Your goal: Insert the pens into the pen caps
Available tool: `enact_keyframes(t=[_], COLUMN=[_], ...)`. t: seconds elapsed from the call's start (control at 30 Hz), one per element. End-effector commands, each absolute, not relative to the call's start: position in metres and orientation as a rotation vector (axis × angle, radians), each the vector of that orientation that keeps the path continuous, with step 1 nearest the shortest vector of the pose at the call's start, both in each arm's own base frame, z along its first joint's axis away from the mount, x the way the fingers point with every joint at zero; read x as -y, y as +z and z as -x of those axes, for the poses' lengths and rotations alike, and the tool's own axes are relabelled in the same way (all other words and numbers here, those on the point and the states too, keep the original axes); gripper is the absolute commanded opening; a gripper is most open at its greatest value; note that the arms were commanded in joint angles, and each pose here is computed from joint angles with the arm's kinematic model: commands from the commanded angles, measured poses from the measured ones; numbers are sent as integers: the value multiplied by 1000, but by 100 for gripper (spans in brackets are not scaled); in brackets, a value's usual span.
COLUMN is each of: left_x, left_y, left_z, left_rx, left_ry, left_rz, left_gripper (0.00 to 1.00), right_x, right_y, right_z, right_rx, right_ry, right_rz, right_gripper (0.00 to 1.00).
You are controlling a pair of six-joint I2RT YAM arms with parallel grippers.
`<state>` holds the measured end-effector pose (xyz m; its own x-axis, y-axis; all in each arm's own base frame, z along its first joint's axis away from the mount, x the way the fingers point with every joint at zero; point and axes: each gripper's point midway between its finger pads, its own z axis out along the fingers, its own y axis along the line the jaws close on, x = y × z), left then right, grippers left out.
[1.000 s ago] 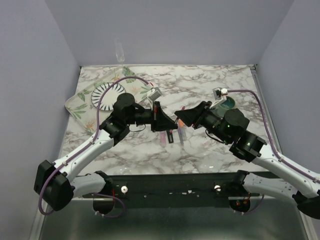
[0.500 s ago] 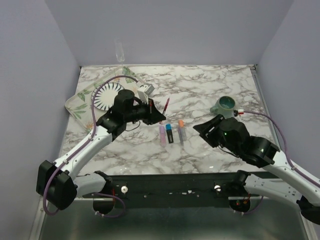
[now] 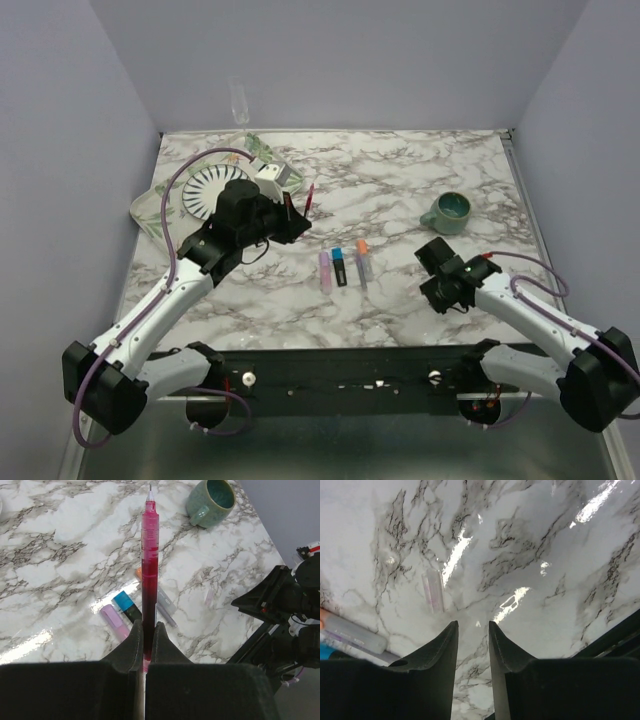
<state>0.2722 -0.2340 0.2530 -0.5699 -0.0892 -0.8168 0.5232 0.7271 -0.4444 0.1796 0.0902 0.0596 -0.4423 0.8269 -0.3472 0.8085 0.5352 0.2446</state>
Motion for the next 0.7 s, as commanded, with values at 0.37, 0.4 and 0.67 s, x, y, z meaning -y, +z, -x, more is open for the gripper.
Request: enact_keyframes(t=[0.37, 0.4, 0.67], left_x=[230, 230, 231], left_y=[257, 257, 257], left_z=[-274, -274, -273], left_rx=[-2008, -2008, -2006], left_ry=[-827, -827, -838], left_rz=[-328, -328, -336], left_gripper=[0, 0, 0], right_x=[-108, -108, -113], right_y=[48, 45, 22], right_z=[-227, -228, -234], right_rx=[-2357, -2361, -2414], right_ry=[80, 74, 24], right_rz=[-1290, -1294, -1297], right_gripper=[41, 42, 41])
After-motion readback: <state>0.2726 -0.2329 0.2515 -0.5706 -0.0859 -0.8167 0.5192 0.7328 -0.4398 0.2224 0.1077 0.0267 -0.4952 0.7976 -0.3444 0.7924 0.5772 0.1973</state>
